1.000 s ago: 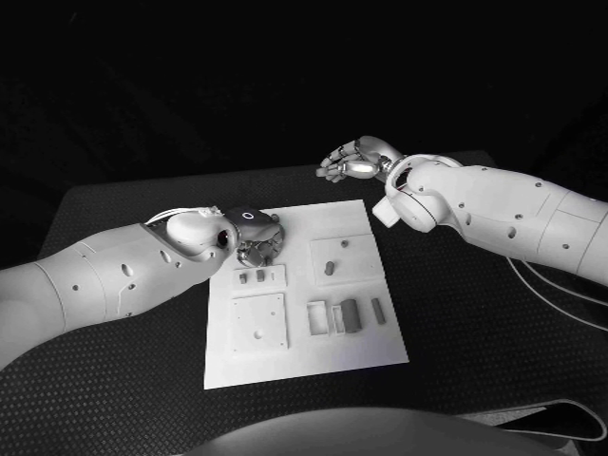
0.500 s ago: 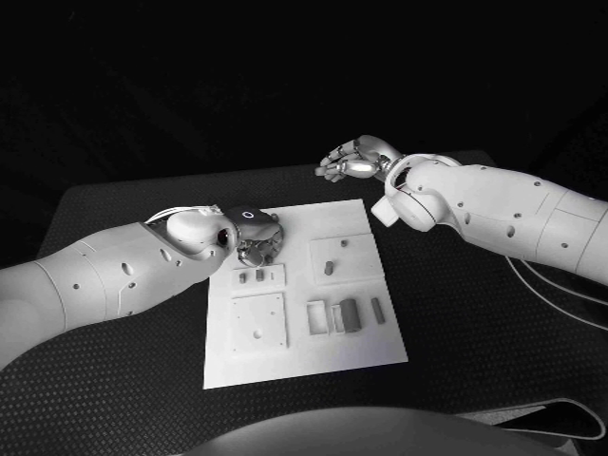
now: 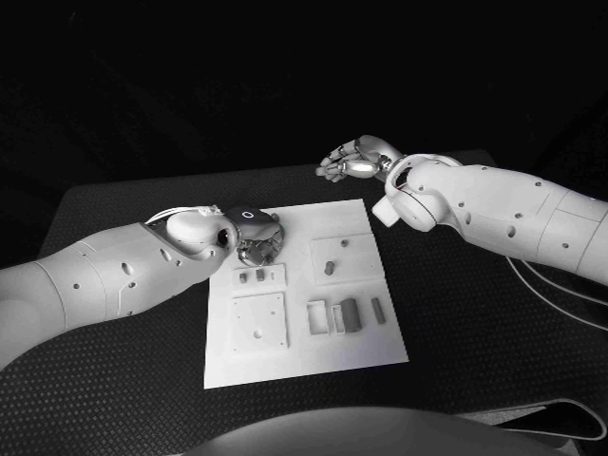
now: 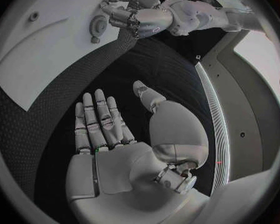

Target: Assemble the parts on the task board

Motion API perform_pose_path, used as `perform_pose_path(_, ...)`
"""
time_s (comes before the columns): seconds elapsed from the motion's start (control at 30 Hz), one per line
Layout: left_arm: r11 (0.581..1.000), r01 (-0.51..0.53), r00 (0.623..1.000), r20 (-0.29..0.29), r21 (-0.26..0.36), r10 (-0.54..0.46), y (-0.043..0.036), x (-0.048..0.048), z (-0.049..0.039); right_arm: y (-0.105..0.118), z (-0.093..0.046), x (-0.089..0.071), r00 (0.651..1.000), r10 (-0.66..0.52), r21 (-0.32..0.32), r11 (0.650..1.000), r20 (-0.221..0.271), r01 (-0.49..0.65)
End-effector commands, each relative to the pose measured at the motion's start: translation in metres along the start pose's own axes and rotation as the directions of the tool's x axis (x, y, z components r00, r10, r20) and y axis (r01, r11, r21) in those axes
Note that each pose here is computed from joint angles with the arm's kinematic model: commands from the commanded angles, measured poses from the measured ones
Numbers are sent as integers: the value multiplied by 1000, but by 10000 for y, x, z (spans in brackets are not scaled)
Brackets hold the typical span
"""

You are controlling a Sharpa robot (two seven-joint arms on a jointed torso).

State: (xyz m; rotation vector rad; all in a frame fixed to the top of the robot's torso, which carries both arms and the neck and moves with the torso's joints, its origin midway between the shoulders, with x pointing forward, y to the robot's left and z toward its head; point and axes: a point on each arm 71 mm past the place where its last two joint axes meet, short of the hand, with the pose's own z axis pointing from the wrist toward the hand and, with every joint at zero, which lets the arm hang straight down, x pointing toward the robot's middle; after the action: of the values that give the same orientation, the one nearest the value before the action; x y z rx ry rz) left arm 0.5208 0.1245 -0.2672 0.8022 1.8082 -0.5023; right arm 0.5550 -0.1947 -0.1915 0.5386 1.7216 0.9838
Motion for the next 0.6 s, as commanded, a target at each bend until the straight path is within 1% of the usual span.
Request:
perform_pose_path(0.03,1000,11,999,-38,-5,-11,5,143,-24,6,1,13,1000,1,-6,1000,-12,-1)
perform_pose_path(0.13,999,42,999,-1,-11,-42,38,129,-47,6,2,15,1000,1,-6,1000,-12,-1)
perform_pose_path(0.2,992,127,992,25,-23,-126,90,126,-74,2,1,15,1000,1,-6,1000,-12,-1)
perform_pose_path(0.27,984,177,984,42,-33,-175,141,129,-110,0,0,14,1000,1,-5,1000,-12,-1)
perform_pose_path(0.3,981,190,981,48,-35,-188,154,129,-119,0,0,13,1000,1,-5,1000,-12,-1)
perform_pose_path(0.37,965,256,965,69,-51,-252,218,132,-158,-3,-1,10,1000,1,-4,1000,-10,-1)
perform_pose_path(0.47,951,304,949,104,-61,-297,289,116,-192,-3,-1,10,1000,1,-4,1000,-10,-1)
perform_pose_path(0.5,947,316,945,108,-63,-308,303,114,-198,-3,-1,10,1000,1,-4,1000,-10,-1)
perform_pose_path(0.6,917,394,913,141,-70,-382,365,108,-227,-6,-2,7,1000,1,-4,1000,-10,-1)
